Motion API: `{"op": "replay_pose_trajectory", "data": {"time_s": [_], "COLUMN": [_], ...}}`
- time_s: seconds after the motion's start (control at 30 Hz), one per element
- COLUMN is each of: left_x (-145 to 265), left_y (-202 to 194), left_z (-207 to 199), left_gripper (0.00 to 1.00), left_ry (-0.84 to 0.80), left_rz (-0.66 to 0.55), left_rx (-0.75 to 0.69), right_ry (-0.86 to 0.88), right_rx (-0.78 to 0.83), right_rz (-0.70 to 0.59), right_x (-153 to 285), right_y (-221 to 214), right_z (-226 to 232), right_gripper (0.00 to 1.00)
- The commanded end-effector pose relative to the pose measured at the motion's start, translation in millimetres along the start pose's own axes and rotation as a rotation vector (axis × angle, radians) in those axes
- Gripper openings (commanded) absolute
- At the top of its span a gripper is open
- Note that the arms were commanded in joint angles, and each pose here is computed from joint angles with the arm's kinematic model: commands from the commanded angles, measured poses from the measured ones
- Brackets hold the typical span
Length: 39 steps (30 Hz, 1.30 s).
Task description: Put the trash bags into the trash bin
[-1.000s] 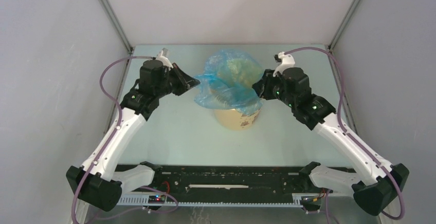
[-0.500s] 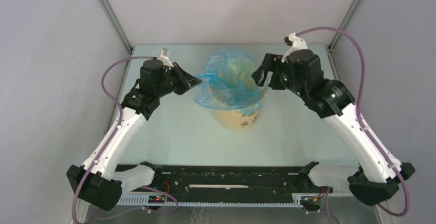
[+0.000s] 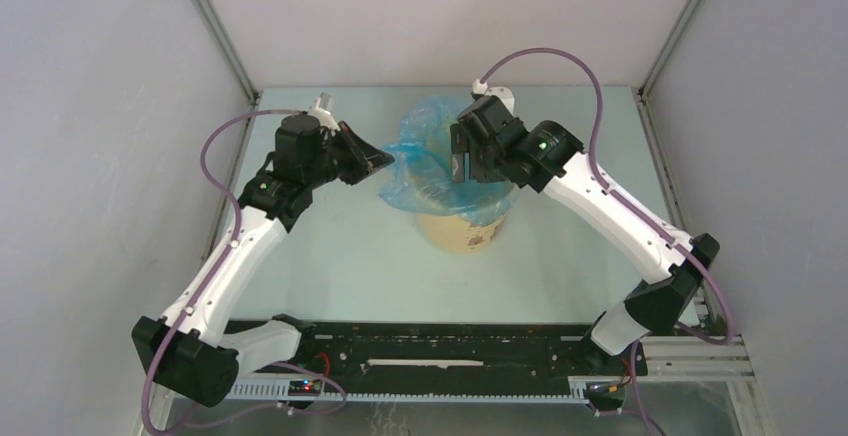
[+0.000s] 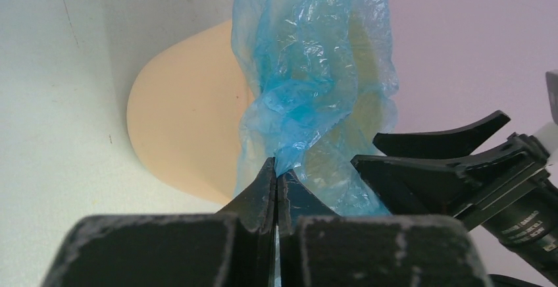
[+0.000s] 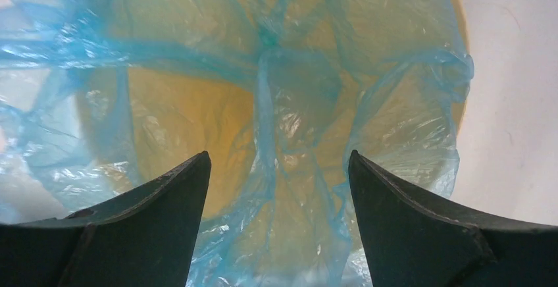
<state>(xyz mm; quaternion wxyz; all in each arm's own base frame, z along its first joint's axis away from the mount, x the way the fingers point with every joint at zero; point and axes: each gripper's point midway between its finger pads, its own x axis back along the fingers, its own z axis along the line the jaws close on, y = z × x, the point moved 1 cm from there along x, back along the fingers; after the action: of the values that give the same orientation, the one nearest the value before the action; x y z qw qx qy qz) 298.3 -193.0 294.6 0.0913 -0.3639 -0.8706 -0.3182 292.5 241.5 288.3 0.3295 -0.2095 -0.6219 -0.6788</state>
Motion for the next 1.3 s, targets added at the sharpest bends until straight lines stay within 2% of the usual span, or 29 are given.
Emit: {"op": "replay_pose_trajectory", "data": {"time_s": [0.0, 0.17, 0.27, 0.4, 0.6, 0.77, 0.87, 1.03, 1.13, 1.27], "left_x": [7.1, 12.4, 15.1, 17.3, 20.5, 20.2, 21.5, 23.6, 24.7, 27.2], "left_y": [8.6, 10.1, 10.3, 10.4, 10.2, 9.4, 10.2, 8.2, 7.3, 7.0], "left_z": [-14.1, -16.3, -14.7, -15.1, -12.2, -13.5, -16.5, -19.5, -21.2, -23.8], "left_gripper": [0.0, 0.0, 0.0, 0.0, 0.0, 0.0, 0.0, 0.0, 0.0, 0.0], "left_ry": [-0.042, -0.045, -0.037, -0.037, -0.027, -0.033, -0.043, -0.058, -0.068, -0.081], "left_rz": [-0.017, -0.031, -0.04, -0.044, -0.052, -0.044, -0.044, -0.035, -0.033, -0.033], "left_rx": [-0.037, -0.046, -0.051, -0.052, -0.062, -0.059, -0.064, -0.063, -0.064, -0.065], "right_ry": [-0.077, -0.126, -0.118, -0.122, -0.246, -0.219, -0.157, -0.064, -0.018, 0.02], "right_rx": [0.01, 0.01, 0.022, 0.07, 0.094, 0.08, 0.041, -0.013, -0.012, 0.001], "right_rz": [-0.039, -0.057, -0.06, -0.044, -0.106, -0.11, -0.138, -0.243, -0.26, -0.27], "right_x": [13.8, 17.4, 17.5, 17.2, 45.2, 49.6, 59.8, 87.6, 88.6, 80.6], "right_y": [7.7, 9.1, 7.5, -3.2, 4.6, -24.8, -31.6, -2.8, 8.6, 25.3], "right_z": [-14.4, -24.2, -22.2, -17.4, -49.0, -69.5, -73.2, -64.9, -51.4, -29.6], "right_gripper": [0.85, 0.81, 0.74, 0.6, 0.56, 0.38, 0.33, 0.35, 0.46, 0.73]}}
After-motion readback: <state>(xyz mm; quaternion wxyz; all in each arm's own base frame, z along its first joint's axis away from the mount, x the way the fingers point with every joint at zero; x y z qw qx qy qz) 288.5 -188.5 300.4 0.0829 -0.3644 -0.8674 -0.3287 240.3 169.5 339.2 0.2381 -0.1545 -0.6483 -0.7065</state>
